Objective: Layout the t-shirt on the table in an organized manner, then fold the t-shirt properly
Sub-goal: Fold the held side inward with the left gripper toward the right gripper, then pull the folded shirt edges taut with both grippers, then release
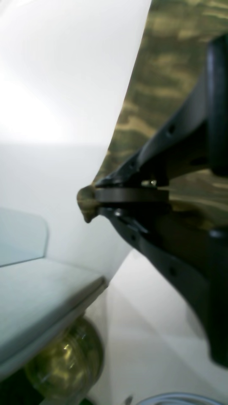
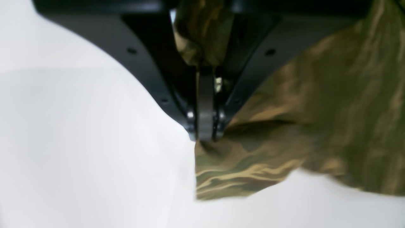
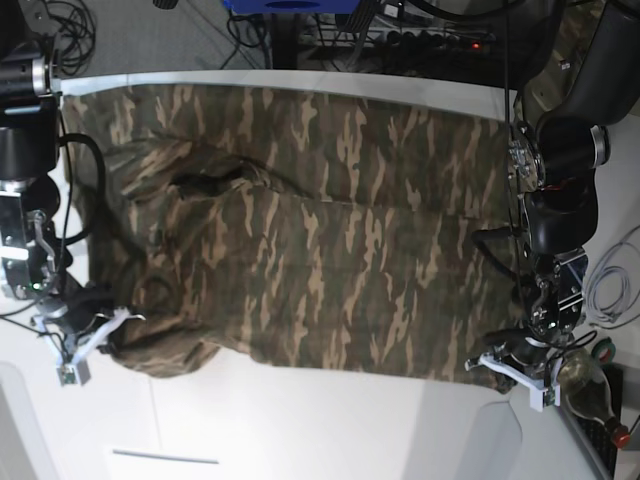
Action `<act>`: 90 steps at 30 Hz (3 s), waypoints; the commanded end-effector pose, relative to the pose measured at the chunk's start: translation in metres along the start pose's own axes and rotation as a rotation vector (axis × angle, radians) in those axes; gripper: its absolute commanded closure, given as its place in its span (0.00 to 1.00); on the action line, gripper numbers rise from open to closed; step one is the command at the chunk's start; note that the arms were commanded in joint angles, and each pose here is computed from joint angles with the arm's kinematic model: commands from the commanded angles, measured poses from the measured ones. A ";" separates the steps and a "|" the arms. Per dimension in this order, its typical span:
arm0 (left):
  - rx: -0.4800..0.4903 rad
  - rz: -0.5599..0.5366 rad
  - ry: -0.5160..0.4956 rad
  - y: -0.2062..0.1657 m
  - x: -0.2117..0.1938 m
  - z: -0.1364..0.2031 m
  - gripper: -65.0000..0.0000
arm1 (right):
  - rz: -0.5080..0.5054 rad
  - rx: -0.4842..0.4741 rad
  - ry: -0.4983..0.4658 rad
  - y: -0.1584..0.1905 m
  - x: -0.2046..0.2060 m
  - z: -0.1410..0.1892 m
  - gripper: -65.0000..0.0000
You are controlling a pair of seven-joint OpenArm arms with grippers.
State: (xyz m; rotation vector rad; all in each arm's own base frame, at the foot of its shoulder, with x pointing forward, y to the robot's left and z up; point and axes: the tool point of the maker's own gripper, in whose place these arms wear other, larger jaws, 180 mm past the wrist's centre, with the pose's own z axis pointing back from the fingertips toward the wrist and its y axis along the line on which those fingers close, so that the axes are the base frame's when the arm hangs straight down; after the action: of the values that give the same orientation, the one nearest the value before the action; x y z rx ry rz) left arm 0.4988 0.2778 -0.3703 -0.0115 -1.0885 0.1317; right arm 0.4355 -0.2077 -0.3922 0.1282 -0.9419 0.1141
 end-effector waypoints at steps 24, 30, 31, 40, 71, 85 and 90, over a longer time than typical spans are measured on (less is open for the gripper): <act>-0.005 0.000 -0.092 0.009 0.019 0.037 1.00 | 0.342 0.131 -0.048 0.003 0.028 -0.021 1.00; -0.002 -0.004 -0.064 0.010 0.000 0.041 1.00 | 0.334 0.139 -0.028 0.002 0.007 -0.023 1.00; -0.002 -0.002 -0.053 0.011 -0.006 0.042 1.00 | 0.336 0.142 -0.032 0.003 0.005 -0.022 1.00; 0.019 -0.073 0.032 0.025 -0.034 0.069 1.00 | 0.444 0.117 0.072 0.005 -0.023 0.004 1.00; 0.108 -0.154 0.177 0.071 -0.096 0.134 1.00 | 0.387 -0.054 0.362 0.020 -0.112 0.118 1.00; 0.126 -0.171 0.168 0.081 -0.088 0.136 1.00 | 0.336 -0.008 0.452 0.052 -0.159 0.145 1.00; 0.136 -0.188 0.176 0.089 -0.086 0.138 1.00 | 0.334 -0.009 0.462 0.052 -0.162 0.145 1.00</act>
State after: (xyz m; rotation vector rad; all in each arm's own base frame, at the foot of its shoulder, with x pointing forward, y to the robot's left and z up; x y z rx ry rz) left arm 0.3195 0.3388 -0.4057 0.1691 -0.8508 0.0372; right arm 0.2112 -0.1826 -0.4421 -0.0493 -0.4686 0.4311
